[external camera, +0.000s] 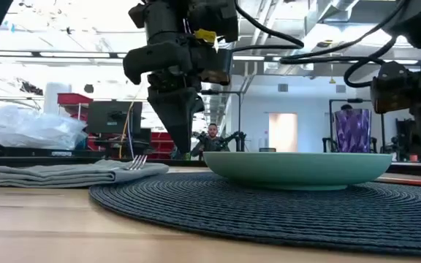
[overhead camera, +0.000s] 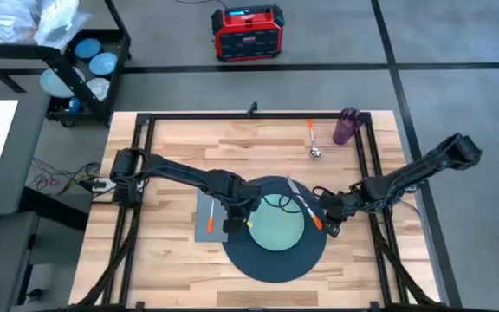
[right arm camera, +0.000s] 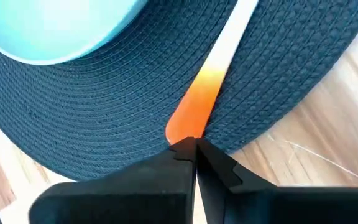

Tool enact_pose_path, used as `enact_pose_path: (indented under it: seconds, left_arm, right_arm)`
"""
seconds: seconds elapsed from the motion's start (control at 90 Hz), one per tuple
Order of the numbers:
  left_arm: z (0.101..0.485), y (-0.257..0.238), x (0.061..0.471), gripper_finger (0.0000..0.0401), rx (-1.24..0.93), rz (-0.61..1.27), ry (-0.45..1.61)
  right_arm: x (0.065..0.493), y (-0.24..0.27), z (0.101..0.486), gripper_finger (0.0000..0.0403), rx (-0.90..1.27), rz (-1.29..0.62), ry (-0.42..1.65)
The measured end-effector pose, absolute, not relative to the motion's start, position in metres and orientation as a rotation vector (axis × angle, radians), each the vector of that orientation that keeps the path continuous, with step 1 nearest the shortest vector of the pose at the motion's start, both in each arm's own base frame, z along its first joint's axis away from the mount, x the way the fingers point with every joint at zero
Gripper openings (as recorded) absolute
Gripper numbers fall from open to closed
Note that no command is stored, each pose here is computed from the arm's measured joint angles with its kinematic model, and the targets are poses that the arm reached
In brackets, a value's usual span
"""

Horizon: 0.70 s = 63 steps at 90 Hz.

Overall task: Set table place
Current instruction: Put the orange knife on the blue placemat

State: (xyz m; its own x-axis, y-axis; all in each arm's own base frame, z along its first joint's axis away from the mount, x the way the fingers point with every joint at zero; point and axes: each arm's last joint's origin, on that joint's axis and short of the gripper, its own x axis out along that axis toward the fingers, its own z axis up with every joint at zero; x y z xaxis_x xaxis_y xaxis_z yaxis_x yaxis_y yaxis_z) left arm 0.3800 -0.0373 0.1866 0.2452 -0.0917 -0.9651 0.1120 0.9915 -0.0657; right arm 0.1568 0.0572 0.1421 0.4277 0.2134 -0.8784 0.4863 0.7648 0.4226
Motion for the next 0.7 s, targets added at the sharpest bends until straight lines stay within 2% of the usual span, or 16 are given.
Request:
enact_pose_path:
  seconds: [0.278, 0.478, 0.7]
  left_arm:
    - [0.187, -0.038, 0.38, 0.0, 0.006, -0.13, 1.317]
    - [0.187, -0.038, 0.38, 0.0, 0.006, -0.13, 1.317]
    - [0.187, -0.038, 0.38, 0.0, 0.006, -0.13, 1.317]
  right_arm:
    - [0.158, 0.058, 0.142, 0.0, 0.716, -0.184, 1.141]
    - [0.161, 0.06, 0.129, 0.0, 0.72, -0.188, 1.227]
    - [0.18, 0.069, 0.121, 0.0, 0.741, -0.069, 1.188]
